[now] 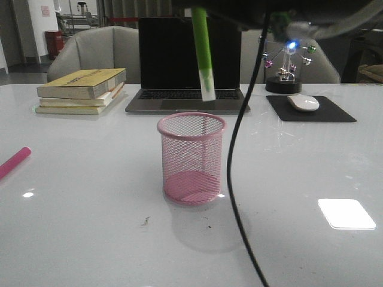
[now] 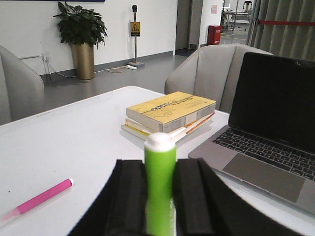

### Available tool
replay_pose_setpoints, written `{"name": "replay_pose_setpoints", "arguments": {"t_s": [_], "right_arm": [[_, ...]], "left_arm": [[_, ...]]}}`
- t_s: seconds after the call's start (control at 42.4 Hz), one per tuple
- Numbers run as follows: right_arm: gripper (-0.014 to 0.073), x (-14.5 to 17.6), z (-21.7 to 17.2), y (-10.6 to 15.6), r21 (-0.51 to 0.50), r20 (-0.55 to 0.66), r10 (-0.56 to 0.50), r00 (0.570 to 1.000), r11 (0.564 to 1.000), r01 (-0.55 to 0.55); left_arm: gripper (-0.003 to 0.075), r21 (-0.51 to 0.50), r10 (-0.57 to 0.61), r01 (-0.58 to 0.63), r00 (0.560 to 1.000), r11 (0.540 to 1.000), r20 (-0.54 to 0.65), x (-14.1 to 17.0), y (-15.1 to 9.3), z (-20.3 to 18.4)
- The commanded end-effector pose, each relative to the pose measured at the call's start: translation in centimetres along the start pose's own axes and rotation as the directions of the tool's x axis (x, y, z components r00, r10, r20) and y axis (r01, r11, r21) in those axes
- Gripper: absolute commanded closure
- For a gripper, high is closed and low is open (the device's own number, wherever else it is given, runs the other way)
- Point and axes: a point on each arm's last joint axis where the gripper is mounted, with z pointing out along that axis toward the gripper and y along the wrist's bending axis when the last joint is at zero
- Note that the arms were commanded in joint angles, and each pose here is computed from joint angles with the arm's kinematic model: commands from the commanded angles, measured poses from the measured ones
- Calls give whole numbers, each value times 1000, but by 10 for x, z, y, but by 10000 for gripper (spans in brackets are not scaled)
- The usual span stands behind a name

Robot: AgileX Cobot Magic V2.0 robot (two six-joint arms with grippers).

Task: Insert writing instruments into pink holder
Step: 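Lift the green marker and carry it over the pink mesh holder, then lower the green marker into the holder and open the right gripper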

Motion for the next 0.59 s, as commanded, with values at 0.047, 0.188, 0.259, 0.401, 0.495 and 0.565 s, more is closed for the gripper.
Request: {"name": "replay_pose_setpoints", "arguments": {"t_s": [0.047, 0.188, 0.259, 0.401, 0.495, 0.565], "right_arm": [[410, 1, 14, 1, -6, 139, -22, 990, 1000, 23], [405, 32, 23, 1, -7, 44, -23, 999, 1000, 24], [356, 40, 25, 1, -7, 18, -24, 1000, 1000, 24], [153, 43, 26, 1, -7, 4, -24, 1000, 1000, 24], [113, 40, 25, 1, -7, 14, -24, 1000, 1000, 24], [117, 31, 22, 1, -7, 22, -23, 999, 1000, 24]], "left_arm": [[171, 6, -3, 2, 996, 1000, 93, -13, -2, -6], [171, 6, -3, 2, 996, 1000, 93, -13, -2, -6], [171, 6, -3, 2, 996, 1000, 93, -13, -2, -6], [171, 6, -3, 2, 996, 1000, 93, -13, -2, -6], [171, 4, -1, 1, 996, 1000, 93, -13, -2, -6], [171, 4, -1, 1, 996, 1000, 93, -13, -2, -6]]}}
